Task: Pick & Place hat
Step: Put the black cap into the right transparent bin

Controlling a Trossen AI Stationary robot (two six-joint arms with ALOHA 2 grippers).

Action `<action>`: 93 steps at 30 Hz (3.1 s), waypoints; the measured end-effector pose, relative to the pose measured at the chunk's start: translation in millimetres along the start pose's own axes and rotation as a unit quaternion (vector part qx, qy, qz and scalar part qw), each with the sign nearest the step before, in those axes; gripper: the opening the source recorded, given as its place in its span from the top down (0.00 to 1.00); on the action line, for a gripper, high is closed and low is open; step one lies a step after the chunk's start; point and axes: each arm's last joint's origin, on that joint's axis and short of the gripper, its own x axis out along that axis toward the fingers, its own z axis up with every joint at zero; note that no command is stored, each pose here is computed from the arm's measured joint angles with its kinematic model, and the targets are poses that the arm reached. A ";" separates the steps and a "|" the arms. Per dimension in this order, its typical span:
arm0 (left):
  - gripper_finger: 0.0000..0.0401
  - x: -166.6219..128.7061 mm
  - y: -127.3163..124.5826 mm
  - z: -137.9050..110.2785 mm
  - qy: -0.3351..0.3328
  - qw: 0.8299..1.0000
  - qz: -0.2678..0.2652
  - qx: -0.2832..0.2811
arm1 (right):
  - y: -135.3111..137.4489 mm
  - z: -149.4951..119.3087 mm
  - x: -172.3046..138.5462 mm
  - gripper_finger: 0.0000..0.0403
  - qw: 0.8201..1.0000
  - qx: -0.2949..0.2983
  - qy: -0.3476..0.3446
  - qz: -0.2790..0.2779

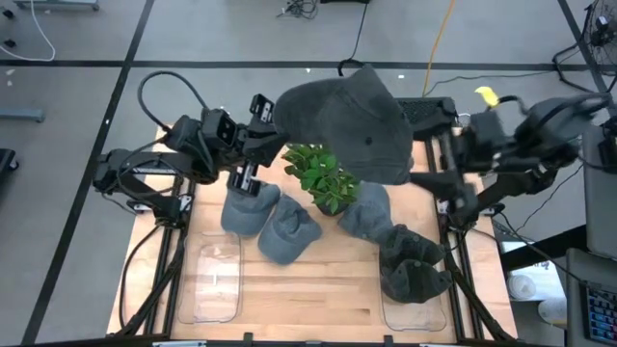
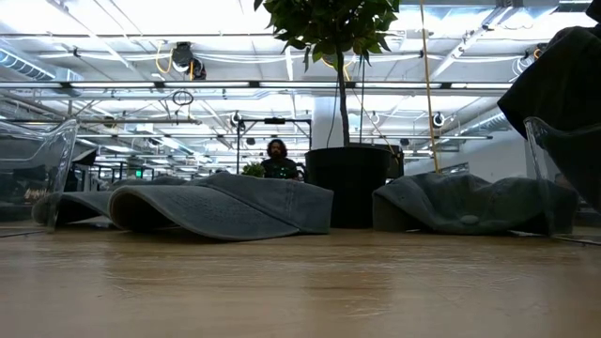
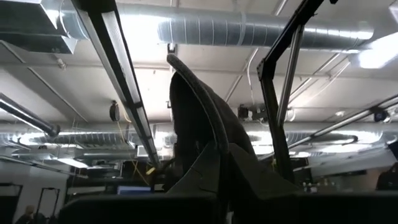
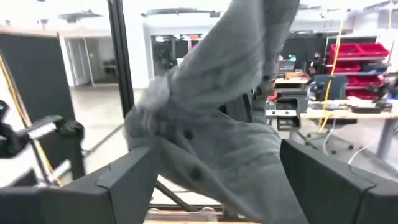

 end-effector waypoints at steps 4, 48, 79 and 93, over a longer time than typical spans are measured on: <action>0.97 -2.5 0.3 1.7 0.040 0.999 0.015 0.017 | -1.9 1.5 -7.1 0.21 1.000 0.019 0.001 0.007; 0.61 -7.8 6.7 -21.3 0.159 0.972 0.000 -0.172 | -5.6 3.4 -54.0 0.94 0.983 0.120 0.050 0.130; 0.56 -12.8 4.1 -32.5 0.228 0.906 0.008 -0.355 | 77.2 -68.3 -36.3 0.94 0.814 0.192 0.451 0.312; 0.56 -12.7 4.2 -32.4 0.227 0.896 0.014 -0.381 | 125.7 -118.8 -29.7 0.94 0.769 0.073 0.562 0.296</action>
